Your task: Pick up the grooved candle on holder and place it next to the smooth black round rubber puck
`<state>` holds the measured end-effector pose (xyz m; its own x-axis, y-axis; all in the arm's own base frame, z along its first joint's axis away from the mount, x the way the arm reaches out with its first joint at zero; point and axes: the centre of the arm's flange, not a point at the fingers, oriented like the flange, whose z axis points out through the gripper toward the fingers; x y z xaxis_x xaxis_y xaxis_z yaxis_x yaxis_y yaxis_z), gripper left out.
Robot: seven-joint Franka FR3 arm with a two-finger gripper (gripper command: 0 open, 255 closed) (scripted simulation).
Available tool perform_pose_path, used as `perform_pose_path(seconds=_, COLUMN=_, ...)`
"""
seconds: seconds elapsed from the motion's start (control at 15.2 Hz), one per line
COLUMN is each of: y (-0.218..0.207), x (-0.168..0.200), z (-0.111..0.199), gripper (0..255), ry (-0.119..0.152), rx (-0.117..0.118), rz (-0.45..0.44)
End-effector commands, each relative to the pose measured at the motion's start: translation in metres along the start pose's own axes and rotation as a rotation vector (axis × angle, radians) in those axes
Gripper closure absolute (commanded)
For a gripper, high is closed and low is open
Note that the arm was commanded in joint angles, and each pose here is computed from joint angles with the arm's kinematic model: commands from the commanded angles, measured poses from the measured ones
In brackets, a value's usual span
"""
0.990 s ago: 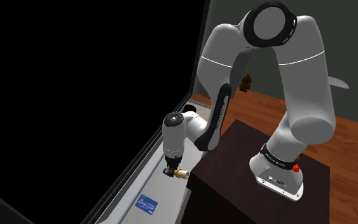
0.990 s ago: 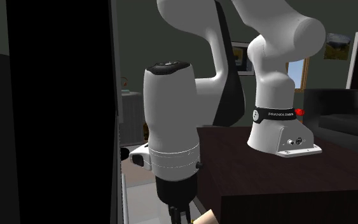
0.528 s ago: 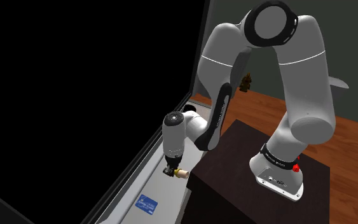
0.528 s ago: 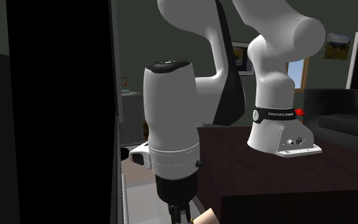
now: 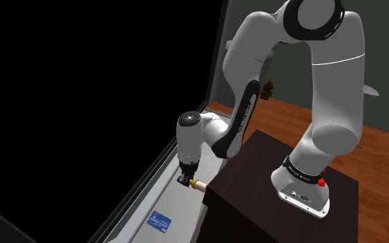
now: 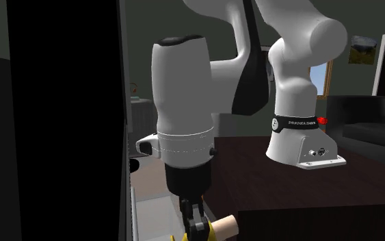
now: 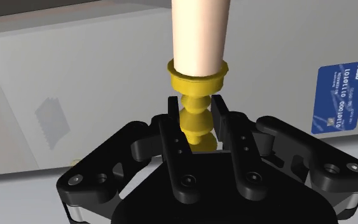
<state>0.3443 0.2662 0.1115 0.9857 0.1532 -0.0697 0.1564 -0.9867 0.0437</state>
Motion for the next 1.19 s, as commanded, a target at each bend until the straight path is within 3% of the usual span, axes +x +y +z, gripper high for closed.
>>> perform_pose_path(seconds=0.0, y=0.001, x=-0.004, z=-0.01, gripper=255, ry=-0.003, rx=-0.002, rz=-0.002)
perform_pose_path(seconds=1.12, y=0.005, x=-0.01, z=-0.099, gripper=255, ry=-0.003, rx=-0.002, rz=-0.002)
